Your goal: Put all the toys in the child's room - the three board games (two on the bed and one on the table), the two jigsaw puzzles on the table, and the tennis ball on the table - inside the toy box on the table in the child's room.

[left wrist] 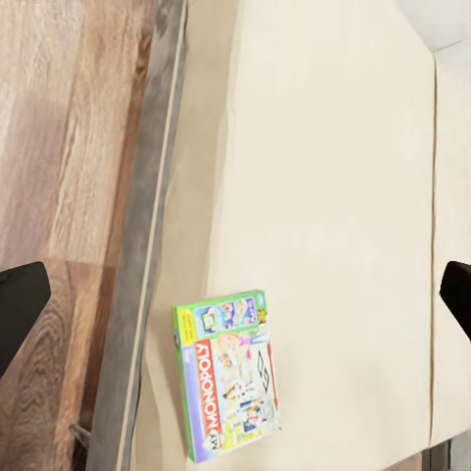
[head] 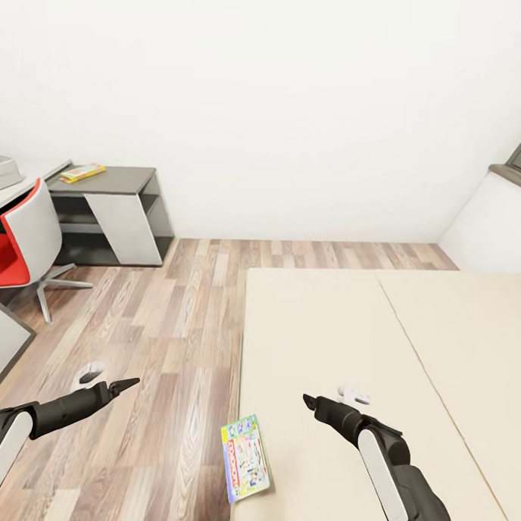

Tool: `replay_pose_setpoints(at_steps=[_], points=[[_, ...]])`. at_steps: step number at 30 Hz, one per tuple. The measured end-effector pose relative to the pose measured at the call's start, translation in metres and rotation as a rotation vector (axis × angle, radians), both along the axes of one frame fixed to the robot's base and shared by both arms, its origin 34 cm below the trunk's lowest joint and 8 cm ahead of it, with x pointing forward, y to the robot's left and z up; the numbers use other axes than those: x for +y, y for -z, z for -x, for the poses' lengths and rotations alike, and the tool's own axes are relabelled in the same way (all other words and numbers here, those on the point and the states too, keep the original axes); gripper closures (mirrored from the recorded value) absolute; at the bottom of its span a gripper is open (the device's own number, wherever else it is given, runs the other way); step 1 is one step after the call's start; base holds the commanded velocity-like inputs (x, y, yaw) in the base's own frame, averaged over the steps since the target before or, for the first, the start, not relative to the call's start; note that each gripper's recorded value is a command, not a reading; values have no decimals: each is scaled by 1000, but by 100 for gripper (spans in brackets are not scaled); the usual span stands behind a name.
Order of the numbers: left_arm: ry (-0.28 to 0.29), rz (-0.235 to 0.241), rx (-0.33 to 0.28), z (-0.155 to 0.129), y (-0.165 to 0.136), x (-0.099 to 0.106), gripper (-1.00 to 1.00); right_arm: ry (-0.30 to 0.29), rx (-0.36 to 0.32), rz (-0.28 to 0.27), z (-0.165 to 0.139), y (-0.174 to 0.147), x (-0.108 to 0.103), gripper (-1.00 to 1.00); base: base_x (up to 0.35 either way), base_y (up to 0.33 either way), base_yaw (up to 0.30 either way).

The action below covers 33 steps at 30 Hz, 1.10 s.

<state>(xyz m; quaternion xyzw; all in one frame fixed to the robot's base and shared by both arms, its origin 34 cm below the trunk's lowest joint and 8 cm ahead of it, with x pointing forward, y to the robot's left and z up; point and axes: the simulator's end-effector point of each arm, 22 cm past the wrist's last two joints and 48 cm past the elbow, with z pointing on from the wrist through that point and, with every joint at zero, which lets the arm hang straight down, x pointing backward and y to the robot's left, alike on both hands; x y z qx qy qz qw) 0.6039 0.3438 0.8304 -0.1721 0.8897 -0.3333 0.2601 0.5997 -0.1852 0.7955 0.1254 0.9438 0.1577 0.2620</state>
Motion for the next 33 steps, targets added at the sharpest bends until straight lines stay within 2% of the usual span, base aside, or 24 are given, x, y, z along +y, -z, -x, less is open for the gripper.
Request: replay_pose_setpoints(at_steps=[5,13,20,22,25,27,33], points=[[0,0,-8,-1,-4,0,-100,8,-1,15,-1,-2,-4,-100,0,0,0],[0,-1,-21,-3,-10,0,-100,50,18,90,0,-3,-20,-100,0,0,0],[1,-2,-31,-5,-16,0,-100,19,8,122,-3,-9,-7,-100,0,0,0],[0,-11,-30,-5,-16,2,-100,22,16,151,-2,-8,-9,-100,0,0,0],[-11,-56,-11,-4,-11,9,-100,52,40,226,3,-6,-23,-100,0,0,0],[-17,-80,1,-3,-7,12,-100,66,47,252,4,-7,-28,-100,0,0,0],[-7,-140,35,0,2,9,-100,78,53,257,5,-10,-20,-100,0,0,0]])
